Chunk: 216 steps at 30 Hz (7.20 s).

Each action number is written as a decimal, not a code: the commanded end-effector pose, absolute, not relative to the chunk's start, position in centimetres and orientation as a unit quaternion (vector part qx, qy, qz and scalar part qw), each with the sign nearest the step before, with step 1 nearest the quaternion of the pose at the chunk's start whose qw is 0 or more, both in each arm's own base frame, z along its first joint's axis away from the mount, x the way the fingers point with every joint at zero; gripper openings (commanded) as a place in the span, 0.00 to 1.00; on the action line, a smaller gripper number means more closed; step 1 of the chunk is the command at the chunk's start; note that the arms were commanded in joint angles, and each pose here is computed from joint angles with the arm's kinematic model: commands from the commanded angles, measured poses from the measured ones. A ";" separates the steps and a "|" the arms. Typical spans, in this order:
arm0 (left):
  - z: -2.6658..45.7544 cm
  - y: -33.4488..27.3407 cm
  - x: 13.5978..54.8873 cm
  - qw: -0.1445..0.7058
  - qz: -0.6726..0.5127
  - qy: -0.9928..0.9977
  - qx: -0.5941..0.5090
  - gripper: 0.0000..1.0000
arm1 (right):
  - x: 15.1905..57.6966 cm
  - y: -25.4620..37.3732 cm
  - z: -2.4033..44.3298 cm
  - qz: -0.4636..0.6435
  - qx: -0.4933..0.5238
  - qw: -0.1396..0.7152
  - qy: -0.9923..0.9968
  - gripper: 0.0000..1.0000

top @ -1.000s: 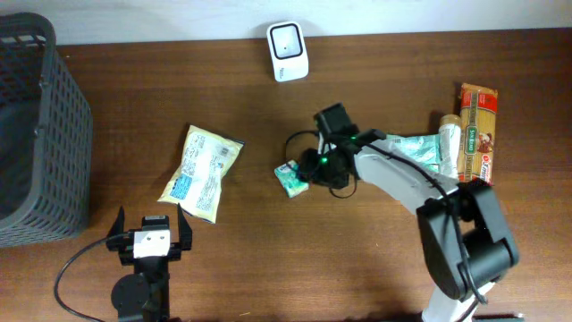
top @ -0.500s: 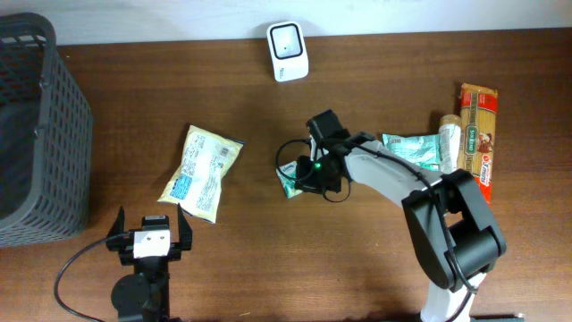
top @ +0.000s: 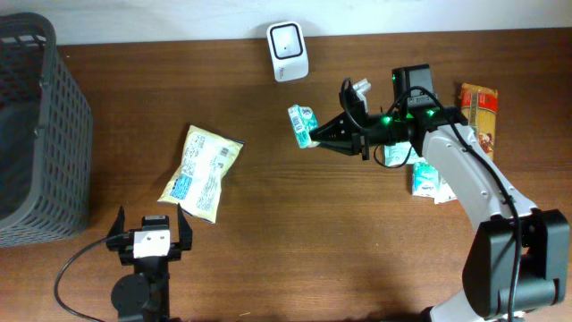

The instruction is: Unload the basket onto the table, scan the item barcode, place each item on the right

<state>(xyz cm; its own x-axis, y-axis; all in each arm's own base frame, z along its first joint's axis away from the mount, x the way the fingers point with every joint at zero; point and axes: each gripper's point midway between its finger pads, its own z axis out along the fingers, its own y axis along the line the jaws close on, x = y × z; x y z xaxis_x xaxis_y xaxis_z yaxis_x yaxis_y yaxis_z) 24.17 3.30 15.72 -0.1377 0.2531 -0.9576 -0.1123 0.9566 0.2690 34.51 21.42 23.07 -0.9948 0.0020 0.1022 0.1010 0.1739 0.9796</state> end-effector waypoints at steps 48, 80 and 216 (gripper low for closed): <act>15.6 3.5 24.2 0.653 0.148 0.741 0.050 0.99 | 65.1 21.2 15.9 0.305 0.203 -0.634 -0.681 0.04; 15.6 3.5 24.2 0.653 0.148 0.741 0.050 0.99 | 32.1 -1.9 9.1 0.020 -0.167 0.000 -0.986 0.04; 15.6 3.5 24.2 0.653 0.148 0.741 0.050 0.99 | 43.3 22.1 8.7 -0.218 0.098 -0.060 -0.969 0.95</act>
<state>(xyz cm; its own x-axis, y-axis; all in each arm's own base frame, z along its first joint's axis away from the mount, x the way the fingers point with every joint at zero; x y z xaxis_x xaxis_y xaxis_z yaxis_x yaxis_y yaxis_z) 24.18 3.30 15.71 -0.1377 0.2531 -0.9576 -0.1123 0.9566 0.2690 43.95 20.67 12.32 -0.9710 -0.0797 -0.2252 -0.1604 0.9160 0.3676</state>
